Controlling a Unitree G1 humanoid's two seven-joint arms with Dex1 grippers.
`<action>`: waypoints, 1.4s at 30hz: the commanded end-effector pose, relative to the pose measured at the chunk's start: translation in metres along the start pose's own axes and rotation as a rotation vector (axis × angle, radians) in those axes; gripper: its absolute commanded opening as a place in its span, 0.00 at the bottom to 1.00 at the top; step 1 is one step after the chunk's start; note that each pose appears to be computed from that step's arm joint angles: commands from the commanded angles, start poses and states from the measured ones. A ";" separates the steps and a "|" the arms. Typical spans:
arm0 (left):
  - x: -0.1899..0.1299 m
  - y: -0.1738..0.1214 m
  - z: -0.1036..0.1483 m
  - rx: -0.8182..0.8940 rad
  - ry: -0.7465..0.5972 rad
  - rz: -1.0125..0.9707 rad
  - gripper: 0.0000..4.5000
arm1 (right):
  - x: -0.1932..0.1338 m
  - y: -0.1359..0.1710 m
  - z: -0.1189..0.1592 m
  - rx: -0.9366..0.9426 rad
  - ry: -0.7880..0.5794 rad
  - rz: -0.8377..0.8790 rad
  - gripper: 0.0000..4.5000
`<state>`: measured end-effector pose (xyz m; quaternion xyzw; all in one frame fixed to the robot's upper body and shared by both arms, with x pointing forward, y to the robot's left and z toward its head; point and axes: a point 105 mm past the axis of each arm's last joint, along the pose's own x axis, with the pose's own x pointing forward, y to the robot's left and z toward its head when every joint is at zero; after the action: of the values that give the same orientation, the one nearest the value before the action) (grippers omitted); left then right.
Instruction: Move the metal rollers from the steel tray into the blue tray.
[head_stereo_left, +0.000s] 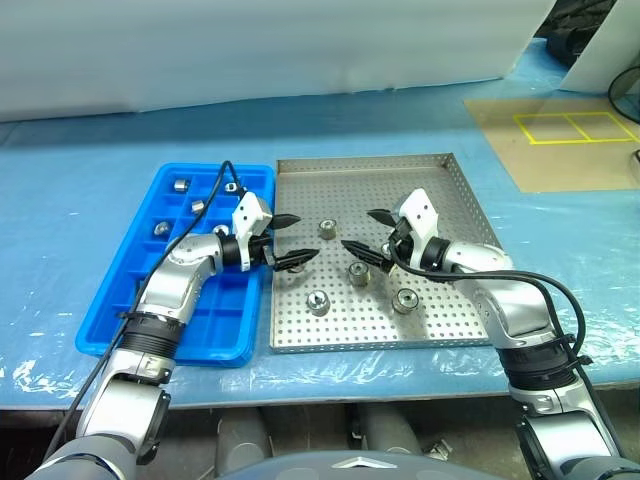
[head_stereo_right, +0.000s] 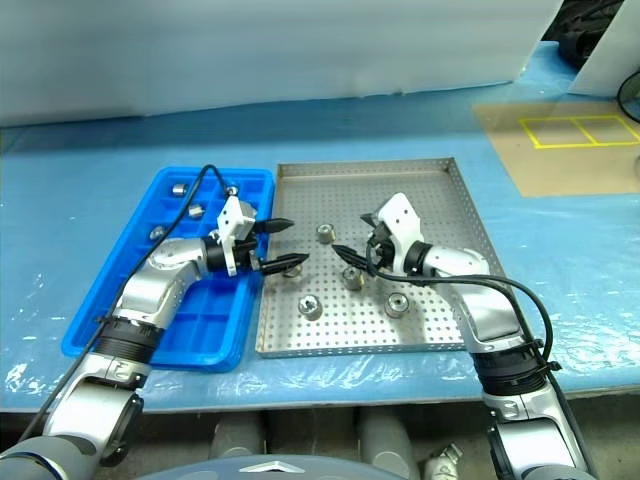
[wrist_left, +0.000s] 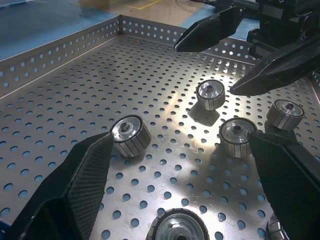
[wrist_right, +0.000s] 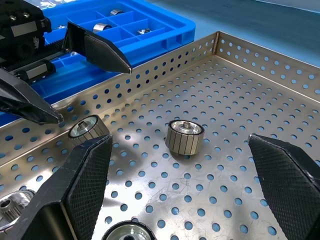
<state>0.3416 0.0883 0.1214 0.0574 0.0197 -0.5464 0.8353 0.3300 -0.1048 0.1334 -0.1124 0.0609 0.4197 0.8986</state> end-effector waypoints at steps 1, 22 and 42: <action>-0.002 0.002 0.010 0.041 -0.020 -0.003 1.00 | -0.001 0.000 0.009 -0.030 -0.029 0.005 0.99; 0.046 0.028 0.054 0.176 -0.059 -0.063 1.00 | -0.004 0.001 0.007 -0.021 -0.033 -0.031 0.99; 0.071 0.043 0.045 0.198 0.124 -0.139 1.00 | -0.029 -0.003 -0.001 0.000 -0.027 -0.173 0.99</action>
<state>0.4033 0.0371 0.1519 0.1591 0.0319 -0.6059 0.7788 0.3164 -0.1273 0.1222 -0.1064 0.0700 0.3471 0.9291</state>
